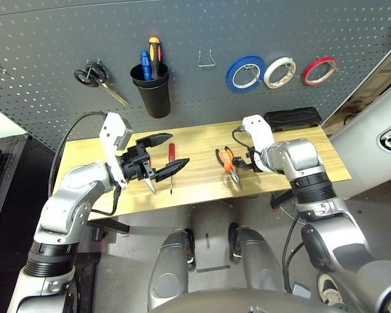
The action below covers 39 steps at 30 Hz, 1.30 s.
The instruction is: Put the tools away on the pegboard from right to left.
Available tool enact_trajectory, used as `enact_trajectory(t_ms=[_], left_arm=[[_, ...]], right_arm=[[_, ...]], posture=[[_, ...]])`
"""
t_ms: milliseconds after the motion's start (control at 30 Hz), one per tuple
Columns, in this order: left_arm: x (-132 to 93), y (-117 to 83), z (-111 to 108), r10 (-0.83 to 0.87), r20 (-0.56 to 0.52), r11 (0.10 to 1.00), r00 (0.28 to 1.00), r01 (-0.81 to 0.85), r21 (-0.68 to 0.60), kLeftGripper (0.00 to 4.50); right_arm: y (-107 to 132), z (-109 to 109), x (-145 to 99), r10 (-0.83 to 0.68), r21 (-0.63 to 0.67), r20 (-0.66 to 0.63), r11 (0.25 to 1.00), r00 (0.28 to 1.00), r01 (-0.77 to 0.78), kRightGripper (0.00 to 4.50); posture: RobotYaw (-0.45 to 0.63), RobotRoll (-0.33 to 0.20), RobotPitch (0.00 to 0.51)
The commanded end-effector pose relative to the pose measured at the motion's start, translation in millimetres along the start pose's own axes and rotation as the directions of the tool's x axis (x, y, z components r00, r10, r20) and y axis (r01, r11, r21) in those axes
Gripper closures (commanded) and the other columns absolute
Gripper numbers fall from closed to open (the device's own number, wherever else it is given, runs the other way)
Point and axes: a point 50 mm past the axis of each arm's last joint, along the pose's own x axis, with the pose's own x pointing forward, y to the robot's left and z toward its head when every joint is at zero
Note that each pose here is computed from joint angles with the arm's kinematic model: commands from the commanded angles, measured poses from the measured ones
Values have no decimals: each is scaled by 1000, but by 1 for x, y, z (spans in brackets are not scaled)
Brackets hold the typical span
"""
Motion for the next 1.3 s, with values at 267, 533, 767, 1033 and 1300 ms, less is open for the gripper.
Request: enact_trajectory(t_ms=[267, 533, 767, 1033, 1300], left_arm=[[-9, -13, -6, -40, -61, 999, 997, 38, -34, 0], [-13, -23, -7, -54, -69, 997, 996, 50, -58, 0], [-14, -31, -8, -52, -66, 996, 996, 47, -74, 0], [-12, -38, -7, -51, -60, 995, 997, 46, -85, 0], [-11, -40, -5, -36, -46, 996, 998, 32, -87, 0]], right_arm=[[10, 4, 17, -6, 24, -3, 1000, 1000, 6, 43], [13, 9, 24, -9, -2, 1, 1000, 1000, 9, 43], [14, 6, 31, -27, -9, -7, 1000, 1000, 27, 43], [20, 3, 40, -26, -40, -13, 999, 1000, 25, 43], [24, -2, 50, -40, -39, -8, 998, 999, 40, 43]], posture=[[-12, 0, 240], [14, 0, 275], [41, 0, 284], [58, 0, 283], [80, 0, 275]])
